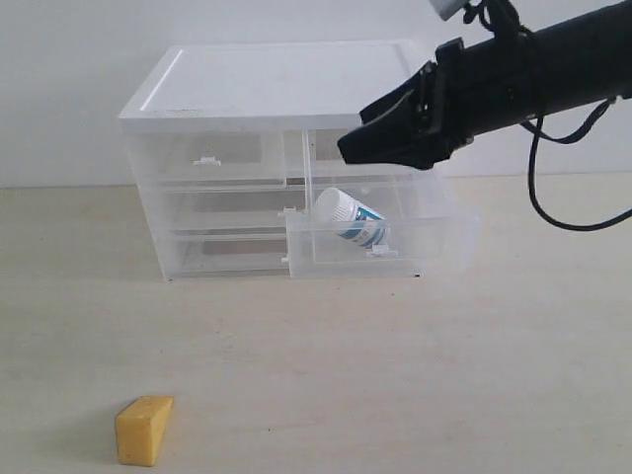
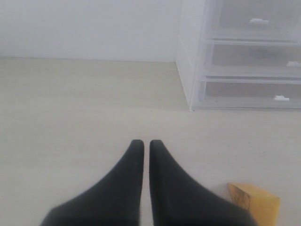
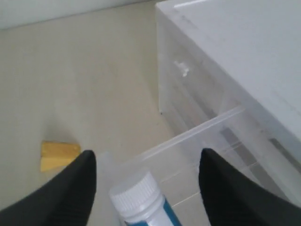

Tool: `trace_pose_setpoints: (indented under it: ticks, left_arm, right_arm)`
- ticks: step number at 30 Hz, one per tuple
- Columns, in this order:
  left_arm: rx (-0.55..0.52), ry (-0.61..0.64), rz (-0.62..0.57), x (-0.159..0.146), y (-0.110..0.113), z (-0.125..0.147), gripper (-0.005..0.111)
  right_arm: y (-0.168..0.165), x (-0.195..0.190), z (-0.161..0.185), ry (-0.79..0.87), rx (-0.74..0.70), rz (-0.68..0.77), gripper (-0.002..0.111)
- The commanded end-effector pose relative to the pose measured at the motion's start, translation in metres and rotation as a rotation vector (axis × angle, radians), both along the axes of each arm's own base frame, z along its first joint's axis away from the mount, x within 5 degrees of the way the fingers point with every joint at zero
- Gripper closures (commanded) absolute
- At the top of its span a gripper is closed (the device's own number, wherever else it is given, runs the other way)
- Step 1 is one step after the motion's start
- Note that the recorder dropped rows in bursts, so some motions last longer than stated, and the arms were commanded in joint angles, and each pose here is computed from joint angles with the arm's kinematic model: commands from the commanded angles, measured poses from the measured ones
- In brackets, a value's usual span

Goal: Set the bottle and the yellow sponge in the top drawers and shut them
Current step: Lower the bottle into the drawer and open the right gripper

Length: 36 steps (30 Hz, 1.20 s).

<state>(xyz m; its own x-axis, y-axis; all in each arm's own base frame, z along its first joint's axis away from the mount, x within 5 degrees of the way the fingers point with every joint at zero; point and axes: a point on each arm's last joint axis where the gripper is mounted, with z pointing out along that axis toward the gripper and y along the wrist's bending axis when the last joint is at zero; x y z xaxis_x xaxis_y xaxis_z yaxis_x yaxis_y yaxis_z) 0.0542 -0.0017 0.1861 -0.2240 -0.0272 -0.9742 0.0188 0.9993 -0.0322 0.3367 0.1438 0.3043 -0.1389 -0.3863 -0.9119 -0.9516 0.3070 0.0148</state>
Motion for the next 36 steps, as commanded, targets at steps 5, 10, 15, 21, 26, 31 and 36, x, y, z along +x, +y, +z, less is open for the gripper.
trace_pose_setpoints:
  ticks: [5, 10, 15, 21, 26, 31, 36]
  left_arm:
    - [-0.003, -0.001, 0.001, 0.000, 0.000, -0.001, 0.102]
    - [-0.003, -0.001, 0.001, 0.000, 0.000, -0.001, 0.102]
    - [-0.003, -0.001, 0.001, 0.000, 0.000, -0.001, 0.102]
    - [-0.003, -0.001, 0.001, 0.000, 0.000, -0.001, 0.102]
    - [-0.003, -0.001, 0.001, 0.000, 0.000, -0.001, 0.102]
    - [-0.003, -0.001, 0.001, 0.000, 0.000, -0.001, 0.102]
    - [-0.003, -0.001, 0.001, 0.000, 0.000, -0.001, 0.102]
  right_arm:
    - [0.030, -0.008, -0.005, -0.035, -0.123, -0.034, 0.093]
    - [0.040, -0.010, -0.006, -0.057, -0.135, -0.046, 0.108]
    - [0.039, -0.009, -0.007, -0.053, -0.151, -0.052, 0.108]
    - [0.037, -0.008, -0.010, -0.055, -0.177, -0.061, 0.108]
    - [0.038, -0.008, -0.012, -0.047, -0.178, -0.060, 0.108]
    - [0.040, 0.001, -0.032, 0.000, -0.199, -0.063, 0.108]
    - [0.038, 0.010, -0.035, -0.031, -0.212, -0.138, 0.108]
